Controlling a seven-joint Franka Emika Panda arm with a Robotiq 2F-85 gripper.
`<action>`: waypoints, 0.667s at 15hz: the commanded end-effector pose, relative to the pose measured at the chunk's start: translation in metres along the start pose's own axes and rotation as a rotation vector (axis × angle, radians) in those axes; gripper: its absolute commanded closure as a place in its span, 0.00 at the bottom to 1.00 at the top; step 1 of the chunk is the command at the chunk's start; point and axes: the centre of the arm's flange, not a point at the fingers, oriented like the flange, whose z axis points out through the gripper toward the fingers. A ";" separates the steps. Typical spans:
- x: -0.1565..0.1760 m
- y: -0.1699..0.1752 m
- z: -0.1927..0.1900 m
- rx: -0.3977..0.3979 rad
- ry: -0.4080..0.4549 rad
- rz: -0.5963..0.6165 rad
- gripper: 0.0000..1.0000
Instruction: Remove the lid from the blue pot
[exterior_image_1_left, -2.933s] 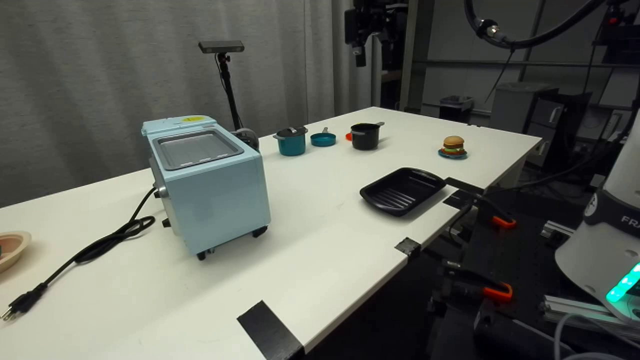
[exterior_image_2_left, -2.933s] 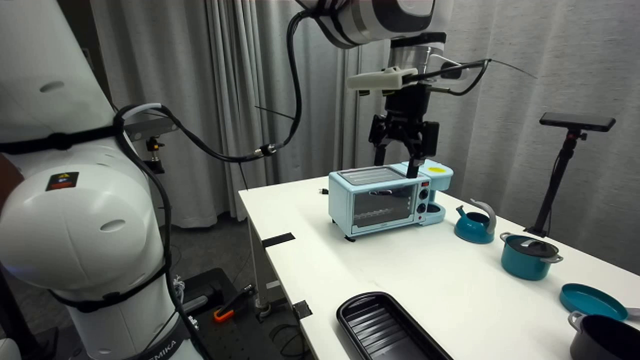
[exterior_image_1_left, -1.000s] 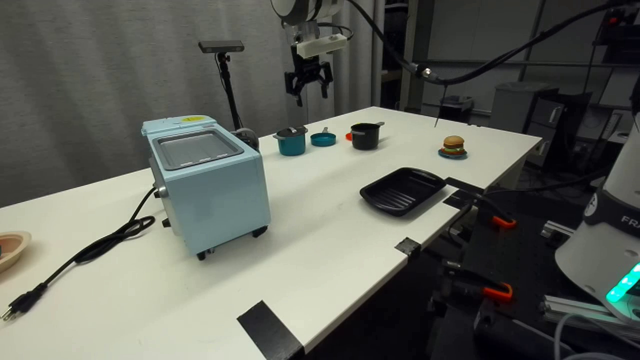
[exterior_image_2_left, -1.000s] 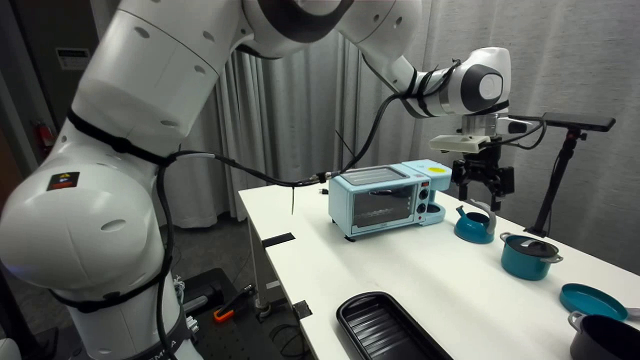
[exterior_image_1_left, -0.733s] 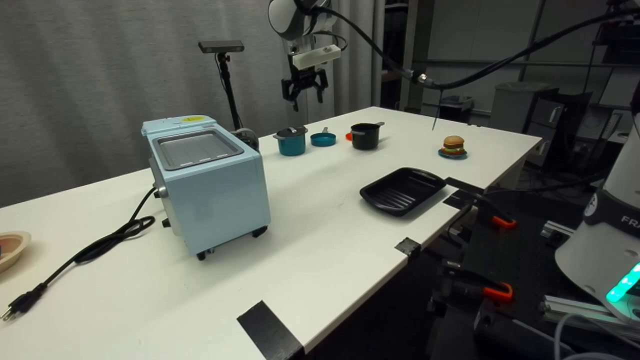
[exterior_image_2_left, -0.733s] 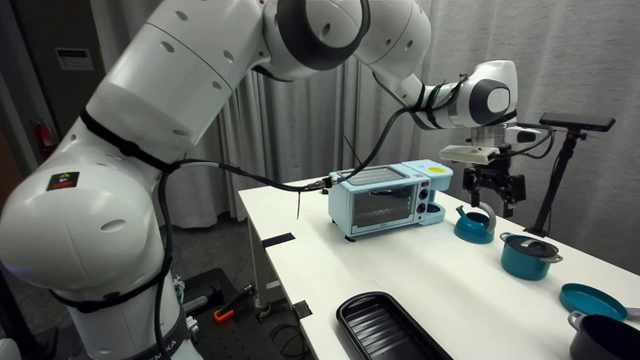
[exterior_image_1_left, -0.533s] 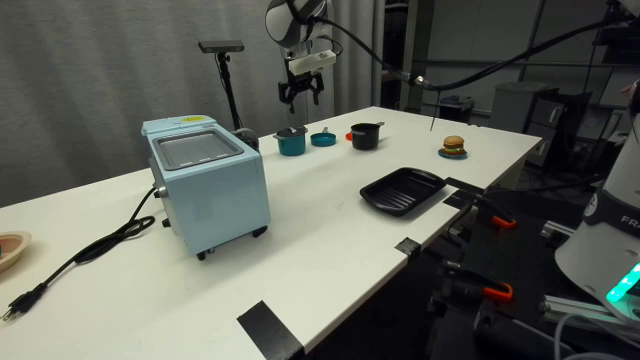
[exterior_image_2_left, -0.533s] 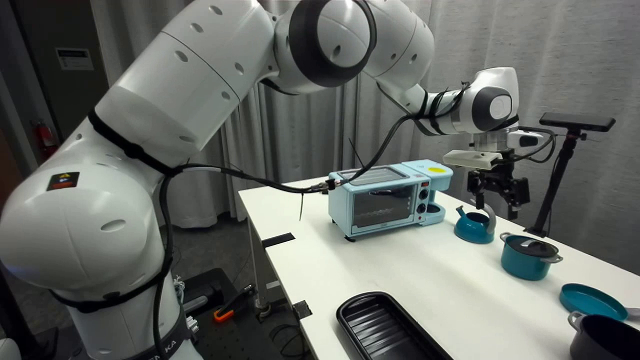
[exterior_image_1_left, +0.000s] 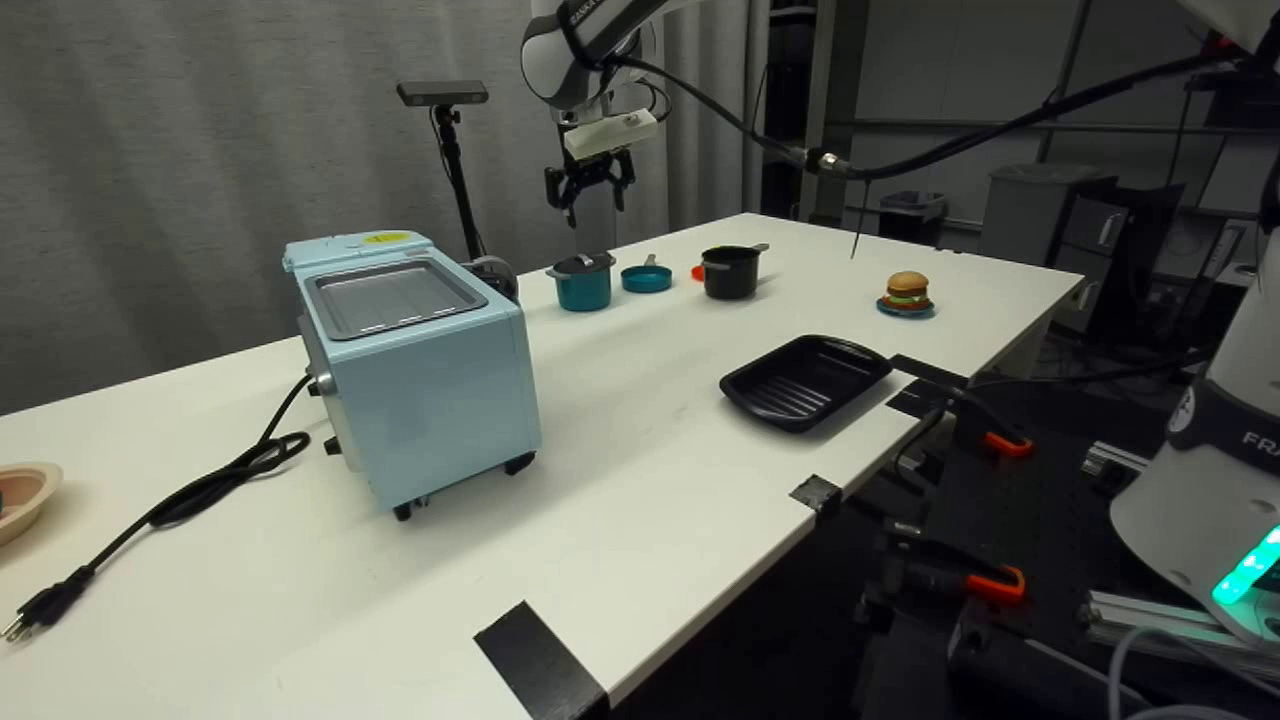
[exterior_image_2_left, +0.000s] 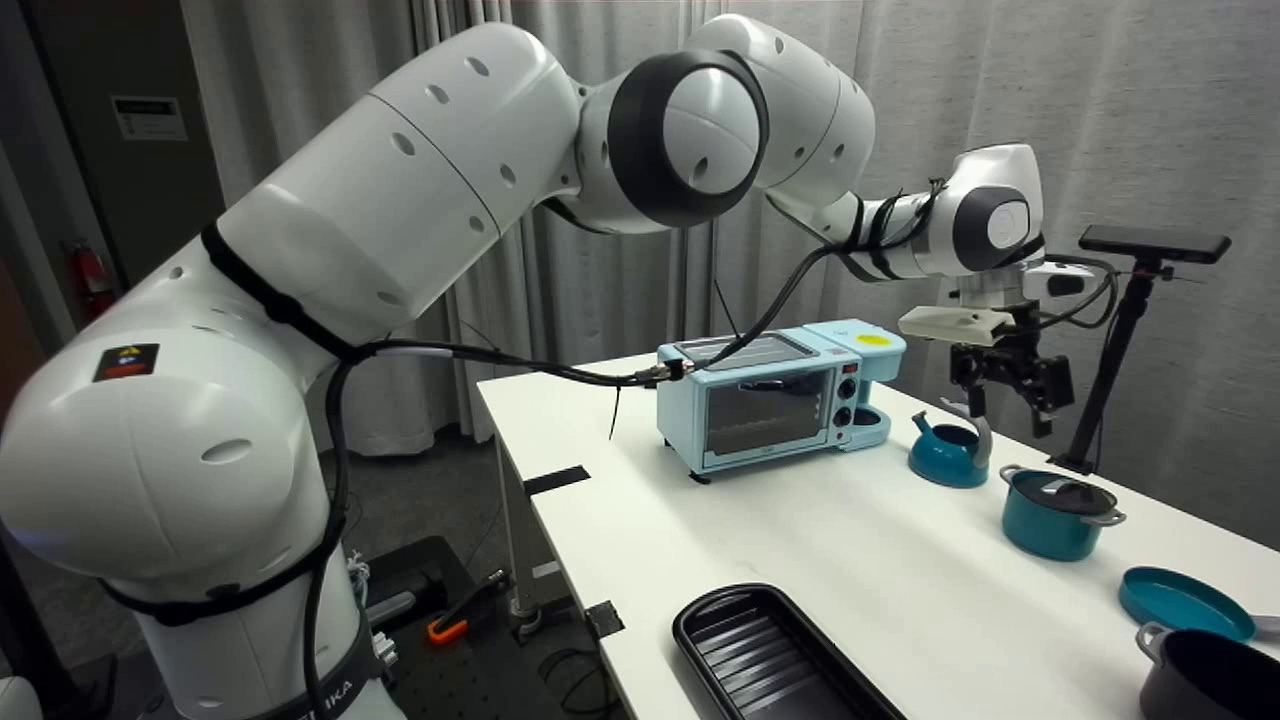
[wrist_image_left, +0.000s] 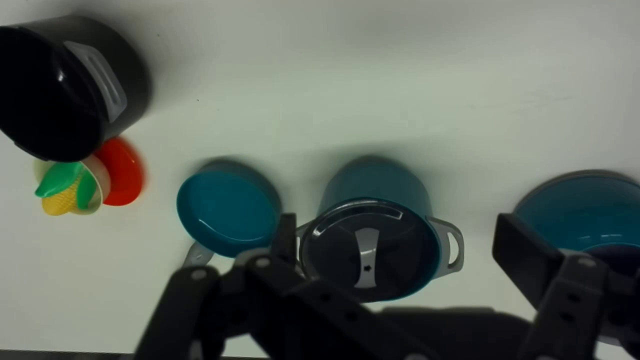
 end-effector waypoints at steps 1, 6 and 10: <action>0.000 0.000 -0.001 0.000 0.001 0.000 0.00; 0.012 0.001 0.012 -0.015 0.019 0.007 0.00; 0.021 0.006 0.032 -0.021 0.021 0.017 0.00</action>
